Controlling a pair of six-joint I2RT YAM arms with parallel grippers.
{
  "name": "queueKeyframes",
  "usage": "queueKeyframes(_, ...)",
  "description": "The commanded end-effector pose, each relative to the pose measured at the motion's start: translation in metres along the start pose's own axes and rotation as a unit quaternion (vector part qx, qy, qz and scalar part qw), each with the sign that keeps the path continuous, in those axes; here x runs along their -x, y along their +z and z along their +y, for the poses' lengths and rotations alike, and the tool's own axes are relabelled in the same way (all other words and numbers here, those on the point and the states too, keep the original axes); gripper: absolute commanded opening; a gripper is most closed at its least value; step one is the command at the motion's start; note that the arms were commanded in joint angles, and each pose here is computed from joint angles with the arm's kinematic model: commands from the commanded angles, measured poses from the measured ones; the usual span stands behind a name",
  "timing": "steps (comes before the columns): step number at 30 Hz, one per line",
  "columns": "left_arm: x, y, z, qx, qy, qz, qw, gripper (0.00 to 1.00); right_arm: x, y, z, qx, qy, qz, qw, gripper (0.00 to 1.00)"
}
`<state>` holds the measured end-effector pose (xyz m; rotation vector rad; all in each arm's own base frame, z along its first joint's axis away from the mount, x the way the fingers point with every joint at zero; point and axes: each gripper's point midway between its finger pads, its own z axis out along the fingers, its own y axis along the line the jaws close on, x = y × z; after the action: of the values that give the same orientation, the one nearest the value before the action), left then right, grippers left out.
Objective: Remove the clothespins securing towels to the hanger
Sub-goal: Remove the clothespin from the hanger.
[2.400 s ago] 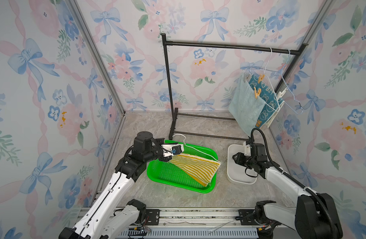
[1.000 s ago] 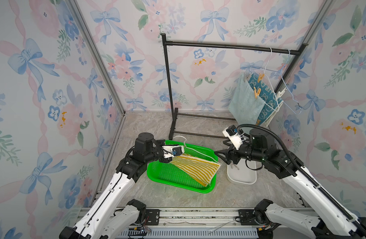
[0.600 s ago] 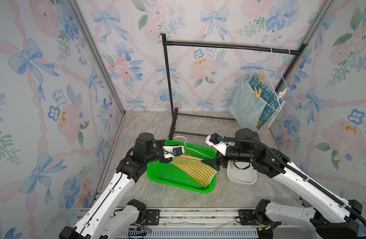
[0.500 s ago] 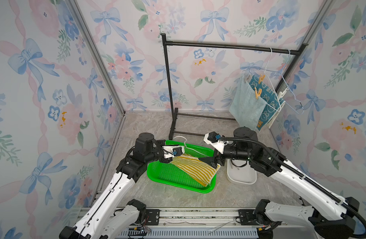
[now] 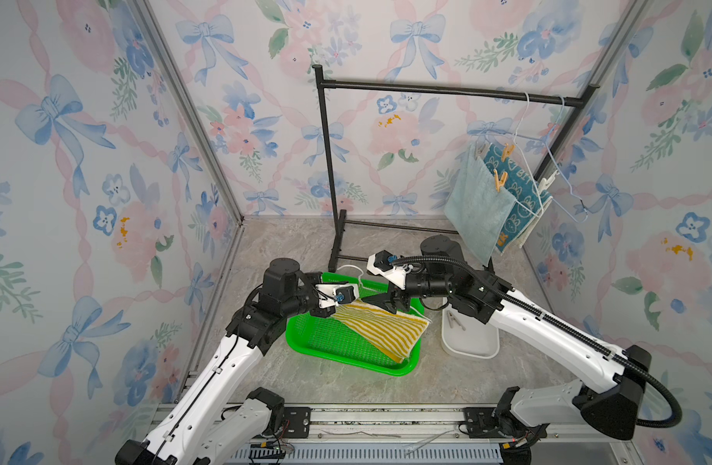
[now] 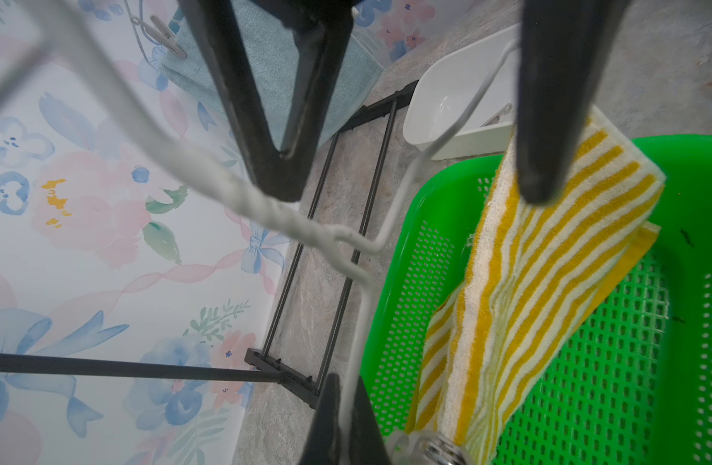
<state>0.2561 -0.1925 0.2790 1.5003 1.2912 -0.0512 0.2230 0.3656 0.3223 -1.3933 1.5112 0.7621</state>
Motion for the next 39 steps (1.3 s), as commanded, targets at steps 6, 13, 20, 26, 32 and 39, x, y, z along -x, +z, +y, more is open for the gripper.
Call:
queueKeyframes(6, 0.008, 0.002, -0.003, -0.005, 0.005, -0.024, 1.0, 0.0, 0.021, 0.016, 0.005, 0.031, -0.014, -0.029, 0.999, 0.46)
queueKeyframes(13, 0.008, 0.001, -0.003, -0.003, 0.007, -0.024, 1.0, 0.0, 0.01, 0.022, 0.002, 0.025, -0.009, -0.012, 1.0, 0.31)
queueKeyframes(20, 0.009, 0.001, -0.003, -0.004, 0.007, -0.027, 1.0, 0.0, 0.003, 0.021, 0.001, 0.016, -0.016, -0.001, 1.0, 0.21)
queueKeyframes(26, 0.011, 0.0, -0.001, -0.002, 0.006, -0.028, 1.0, 0.0, 0.002, 0.019, -0.001, 0.005, -0.027, 0.008, 1.0, 0.13)
queueKeyframes(32, 0.011, -0.001, 0.0, 0.001, 0.001, -0.026, 1.0, 0.0, 0.003, 0.017, 0.001, 0.005, -0.04, 0.012, 0.999, 0.0)
queueKeyframes(39, 0.015, -0.007, 0.007, 0.017, -0.018, -0.025, 0.999, 0.48, 0.005, 0.009, -0.002, -0.013, -0.059, 0.01, 0.998, 0.0)
